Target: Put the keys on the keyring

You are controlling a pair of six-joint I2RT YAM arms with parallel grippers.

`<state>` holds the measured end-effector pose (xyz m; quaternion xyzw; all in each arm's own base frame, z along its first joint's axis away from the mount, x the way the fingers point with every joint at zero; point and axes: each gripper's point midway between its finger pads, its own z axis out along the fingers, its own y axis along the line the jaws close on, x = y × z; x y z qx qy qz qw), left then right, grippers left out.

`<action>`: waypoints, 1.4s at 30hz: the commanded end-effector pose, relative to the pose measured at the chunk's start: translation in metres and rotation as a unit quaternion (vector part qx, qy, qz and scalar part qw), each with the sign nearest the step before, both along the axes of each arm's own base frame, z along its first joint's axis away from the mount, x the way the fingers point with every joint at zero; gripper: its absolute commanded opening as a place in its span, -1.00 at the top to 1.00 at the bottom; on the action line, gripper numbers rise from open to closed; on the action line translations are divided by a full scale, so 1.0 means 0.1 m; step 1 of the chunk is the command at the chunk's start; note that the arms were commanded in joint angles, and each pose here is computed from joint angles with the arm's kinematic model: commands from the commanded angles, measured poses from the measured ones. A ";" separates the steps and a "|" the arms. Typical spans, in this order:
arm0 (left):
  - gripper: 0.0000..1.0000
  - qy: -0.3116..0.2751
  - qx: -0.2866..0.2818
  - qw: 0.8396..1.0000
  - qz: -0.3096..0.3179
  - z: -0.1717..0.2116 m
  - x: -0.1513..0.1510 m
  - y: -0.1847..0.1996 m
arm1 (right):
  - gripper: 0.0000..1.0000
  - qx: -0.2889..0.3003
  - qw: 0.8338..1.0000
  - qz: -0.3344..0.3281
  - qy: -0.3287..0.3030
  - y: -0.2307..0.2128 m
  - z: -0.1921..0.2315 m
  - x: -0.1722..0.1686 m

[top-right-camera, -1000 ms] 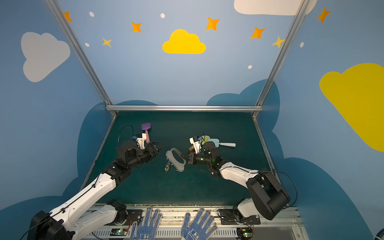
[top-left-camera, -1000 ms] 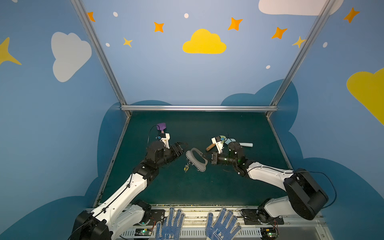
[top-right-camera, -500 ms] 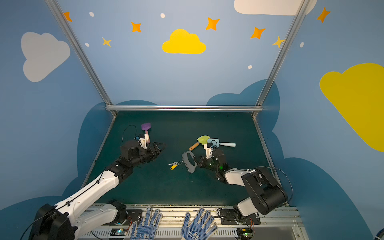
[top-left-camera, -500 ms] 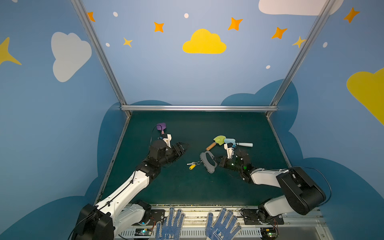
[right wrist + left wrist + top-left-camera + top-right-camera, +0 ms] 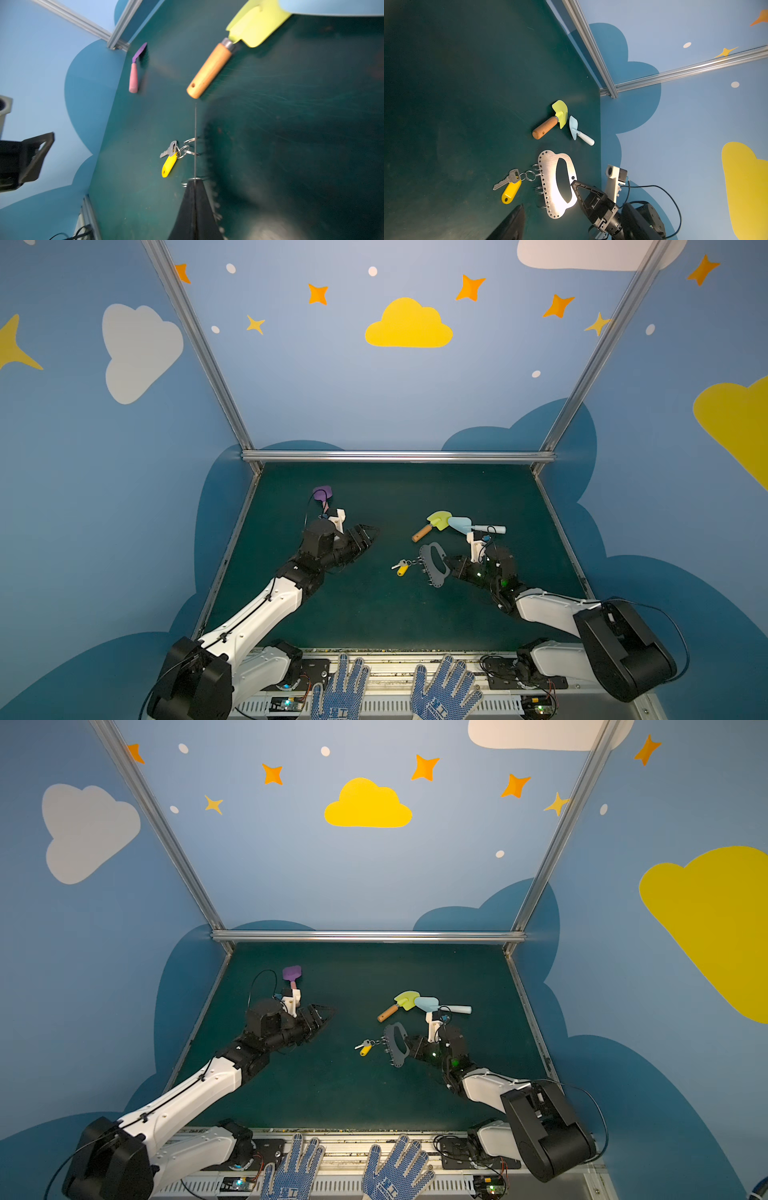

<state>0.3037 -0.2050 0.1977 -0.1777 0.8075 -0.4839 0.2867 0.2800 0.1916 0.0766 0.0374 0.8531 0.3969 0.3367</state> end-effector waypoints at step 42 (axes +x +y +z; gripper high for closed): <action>-1.00 -0.002 0.545 0.795 0.266 -0.39 0.77 2.28 | -0.73 -0.479 0.819 -0.304 -0.083 -1.99 0.79 0.87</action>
